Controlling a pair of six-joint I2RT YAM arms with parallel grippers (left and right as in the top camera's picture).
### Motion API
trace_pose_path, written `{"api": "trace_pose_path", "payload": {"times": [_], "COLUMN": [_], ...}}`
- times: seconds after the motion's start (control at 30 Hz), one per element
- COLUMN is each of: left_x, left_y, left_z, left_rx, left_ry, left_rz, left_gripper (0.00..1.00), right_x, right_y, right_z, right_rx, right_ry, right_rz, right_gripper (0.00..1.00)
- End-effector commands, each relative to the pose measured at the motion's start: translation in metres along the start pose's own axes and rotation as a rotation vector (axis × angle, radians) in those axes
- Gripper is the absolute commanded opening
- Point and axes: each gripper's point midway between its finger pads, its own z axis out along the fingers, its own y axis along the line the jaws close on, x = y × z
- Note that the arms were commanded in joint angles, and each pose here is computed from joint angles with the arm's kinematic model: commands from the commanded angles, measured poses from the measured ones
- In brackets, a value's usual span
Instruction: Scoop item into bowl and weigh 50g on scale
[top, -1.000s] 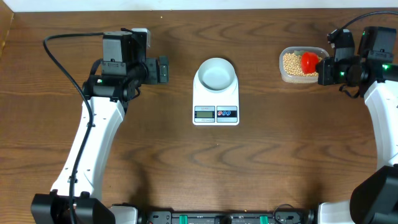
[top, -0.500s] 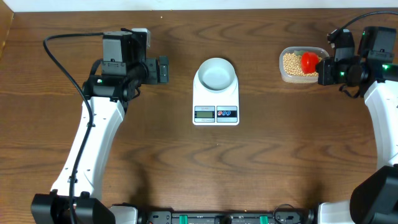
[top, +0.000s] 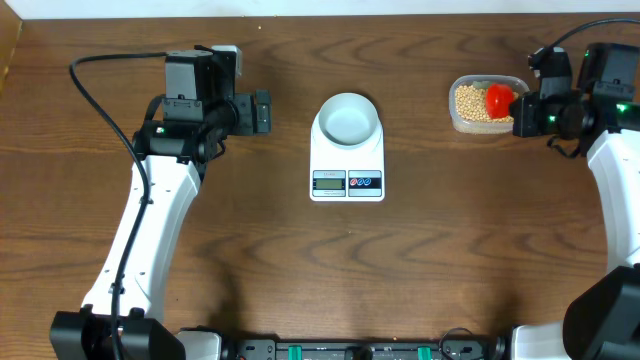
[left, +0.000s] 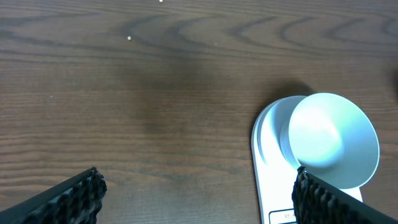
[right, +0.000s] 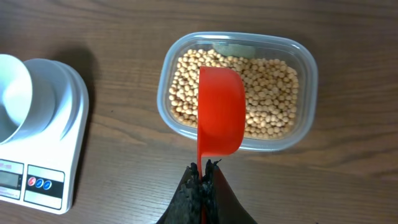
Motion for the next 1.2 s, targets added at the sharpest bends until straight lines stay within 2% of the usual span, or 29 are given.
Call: {"api": "trace_pose_path", "payload": {"times": [0.0, 1.17], "left_x": [-0.0014, -0.0014], "left_y": [0.0003, 0.0003], "left_z": [0.0006, 0.0006], "left_rx": [0.005, 0.005], "left_ry": [0.0, 0.0], "left_rz": [0.007, 0.007], "left_gripper": [0.98, 0.98], "right_x": [-0.0085, -0.0066], "right_y": [-0.0048, -0.001], "right_z": [-0.0065, -0.0066], "right_rx": [0.005, -0.018], "right_ry": [-0.028, -0.022], "right_rz": [-0.013, -0.009], "right_gripper": [0.01, 0.01]}}
